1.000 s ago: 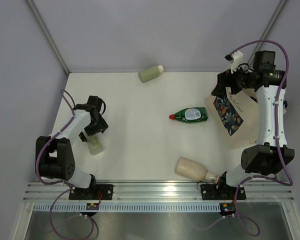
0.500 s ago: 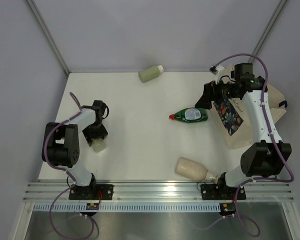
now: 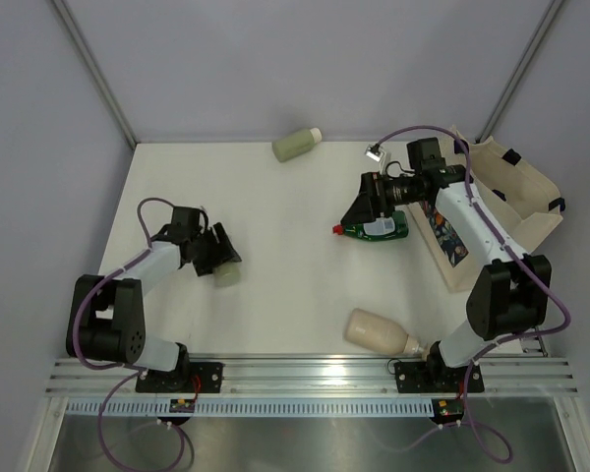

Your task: Place the personal care products into the canvas bag

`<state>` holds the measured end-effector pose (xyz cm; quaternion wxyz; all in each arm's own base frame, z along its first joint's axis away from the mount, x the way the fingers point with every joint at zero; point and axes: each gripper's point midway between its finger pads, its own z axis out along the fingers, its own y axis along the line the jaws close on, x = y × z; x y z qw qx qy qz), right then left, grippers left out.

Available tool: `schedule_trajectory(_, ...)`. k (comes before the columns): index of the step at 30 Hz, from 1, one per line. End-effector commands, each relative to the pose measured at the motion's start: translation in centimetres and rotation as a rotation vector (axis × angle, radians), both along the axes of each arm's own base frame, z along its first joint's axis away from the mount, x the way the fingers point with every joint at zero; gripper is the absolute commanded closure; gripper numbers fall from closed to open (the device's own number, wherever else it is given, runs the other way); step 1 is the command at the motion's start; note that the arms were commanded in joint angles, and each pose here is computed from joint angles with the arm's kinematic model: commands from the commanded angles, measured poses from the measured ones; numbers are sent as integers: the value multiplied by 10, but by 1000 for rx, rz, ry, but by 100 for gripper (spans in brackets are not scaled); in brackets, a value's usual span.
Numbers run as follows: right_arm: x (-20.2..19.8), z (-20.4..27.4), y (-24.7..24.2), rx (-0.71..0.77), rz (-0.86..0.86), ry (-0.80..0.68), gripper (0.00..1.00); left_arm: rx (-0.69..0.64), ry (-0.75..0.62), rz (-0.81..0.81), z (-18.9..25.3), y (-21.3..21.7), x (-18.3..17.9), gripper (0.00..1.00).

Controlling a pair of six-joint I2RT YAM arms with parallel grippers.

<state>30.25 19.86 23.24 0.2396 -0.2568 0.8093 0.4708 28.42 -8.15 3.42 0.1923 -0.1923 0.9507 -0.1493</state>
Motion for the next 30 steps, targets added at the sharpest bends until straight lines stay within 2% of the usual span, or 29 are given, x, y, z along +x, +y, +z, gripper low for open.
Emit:
schedule_trajectory(1,12,0,35,106,-28,148,8,-405,-401,-290,84,-76,43,100)
schedule_trajectory(5,24,-15,61,104,-96,287,7,-598,-531,-449,117,-108,37,100)
schedule_trajectory(7,30,-15,73,160,-124,303,5,-680,-590,-530,137,-125,32,100)
schedule_trajectory(8,40,-6,79,203,-129,236,4,-731,-568,-546,141,-136,27,100)
schedule_trajectory(9,37,-5,84,220,-132,247,3,-761,-622,-593,154,-144,27,100)
schedule_trajectory(11,44,4,92,247,-140,187,1,-824,-604,-654,162,-165,19,100)
schedule_trajectory(14,52,14,102,273,-135,121,1,-873,-623,-706,178,-187,16,100)
schedule_trajectory(20,62,12,112,312,-168,114,1,-994,-691,-746,206,-215,17,100)
schedule_trajectory(30,60,-6,128,214,-207,113,1,-1074,-728,-746,231,-231,23,100)
